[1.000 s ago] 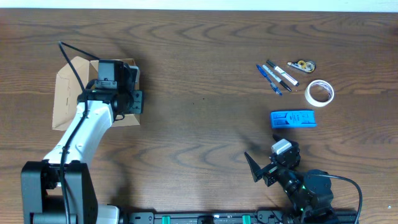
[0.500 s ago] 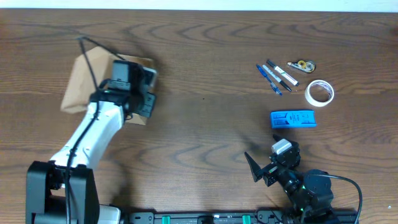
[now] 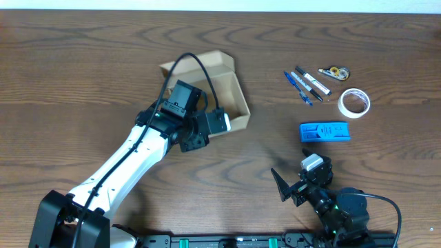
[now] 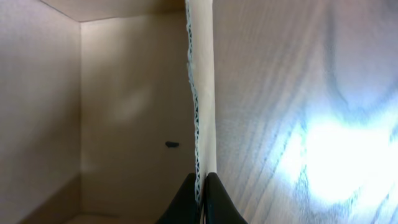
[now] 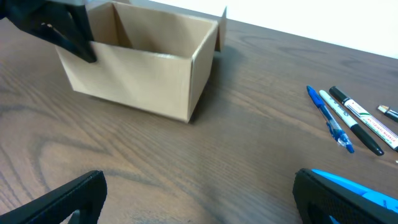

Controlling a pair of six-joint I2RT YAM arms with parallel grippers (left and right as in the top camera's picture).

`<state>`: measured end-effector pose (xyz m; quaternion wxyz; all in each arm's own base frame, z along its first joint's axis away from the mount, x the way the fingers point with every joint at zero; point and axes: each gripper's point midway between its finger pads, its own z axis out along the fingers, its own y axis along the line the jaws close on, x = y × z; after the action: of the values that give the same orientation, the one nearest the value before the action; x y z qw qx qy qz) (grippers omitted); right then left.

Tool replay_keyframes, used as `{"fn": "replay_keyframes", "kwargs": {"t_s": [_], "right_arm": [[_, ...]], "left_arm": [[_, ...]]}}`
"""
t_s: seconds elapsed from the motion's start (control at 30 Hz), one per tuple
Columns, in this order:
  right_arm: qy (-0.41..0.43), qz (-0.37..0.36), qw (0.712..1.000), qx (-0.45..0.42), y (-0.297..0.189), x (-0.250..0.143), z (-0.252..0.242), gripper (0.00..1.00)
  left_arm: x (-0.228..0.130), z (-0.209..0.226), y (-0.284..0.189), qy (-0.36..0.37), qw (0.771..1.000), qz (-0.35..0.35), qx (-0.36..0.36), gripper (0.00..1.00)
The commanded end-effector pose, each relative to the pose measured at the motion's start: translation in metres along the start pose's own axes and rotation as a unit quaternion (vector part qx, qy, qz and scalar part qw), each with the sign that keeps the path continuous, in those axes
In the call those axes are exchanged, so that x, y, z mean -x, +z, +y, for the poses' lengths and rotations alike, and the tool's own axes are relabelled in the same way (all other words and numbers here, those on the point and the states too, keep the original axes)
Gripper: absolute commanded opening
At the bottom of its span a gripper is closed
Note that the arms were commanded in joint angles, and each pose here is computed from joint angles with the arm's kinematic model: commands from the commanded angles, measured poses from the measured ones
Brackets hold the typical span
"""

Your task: Pack container

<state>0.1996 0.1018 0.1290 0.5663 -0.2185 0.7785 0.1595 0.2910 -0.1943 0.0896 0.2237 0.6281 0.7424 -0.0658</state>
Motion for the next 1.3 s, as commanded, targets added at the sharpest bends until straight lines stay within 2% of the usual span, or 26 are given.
{"fn": "replay_keyframes", "kwargs": {"t_s": [0.0,0.23,0.43,0.47,0.5,0.53,0.73,0.93,1.1,1.27], "right_arm": [[0.004,-0.002,1.000,0.001,0.000,0.000,0.001,0.99],[0.004,-0.002,1.000,0.001,0.000,0.000,0.001,0.99],[0.004,-0.002,1.000,0.001,0.000,0.000,0.001,0.99],[0.004,-0.002,1.000,0.001,0.000,0.000,0.001,0.99],[0.004,-0.002,1.000,0.001,0.000,0.000,0.001,0.99],[0.004,-0.002,1.000,0.001,0.000,0.000,0.001,0.99],[0.004,-0.002,1.000,0.001,0.000,0.000,0.001,0.99],[0.004,-0.002,1.000,0.001,0.000,0.000,0.001,0.99],[0.004,-0.002,1.000,0.001,0.000,0.000,0.001,0.99],[0.004,-0.002,1.000,0.001,0.000,0.000,0.001,0.99]], "left_arm": [[0.007,0.003,-0.008,0.086,0.996,-0.010,0.004,0.05],[0.021,-0.020,-0.010,0.111,0.991,-0.061,-0.051,0.05],[0.021,-0.020,-0.010,0.111,0.991,-0.061,-0.052,0.05],[0.021,-0.019,-0.010,0.111,0.991,-0.060,-0.051,0.10],[0.020,-0.019,-0.010,0.109,0.991,-0.059,-0.050,0.33],[0.019,-0.017,-0.010,0.102,0.992,-0.053,-0.046,0.95],[0.009,-0.006,-0.010,0.060,0.998,-0.020,-0.019,0.96],[0.045,0.013,-0.058,-0.030,0.996,-0.078,0.035,0.95],[0.065,0.028,-0.124,-0.160,0.973,-0.138,0.096,0.95],[0.039,0.015,-0.153,-0.288,0.943,-0.119,0.120,0.95]]}}
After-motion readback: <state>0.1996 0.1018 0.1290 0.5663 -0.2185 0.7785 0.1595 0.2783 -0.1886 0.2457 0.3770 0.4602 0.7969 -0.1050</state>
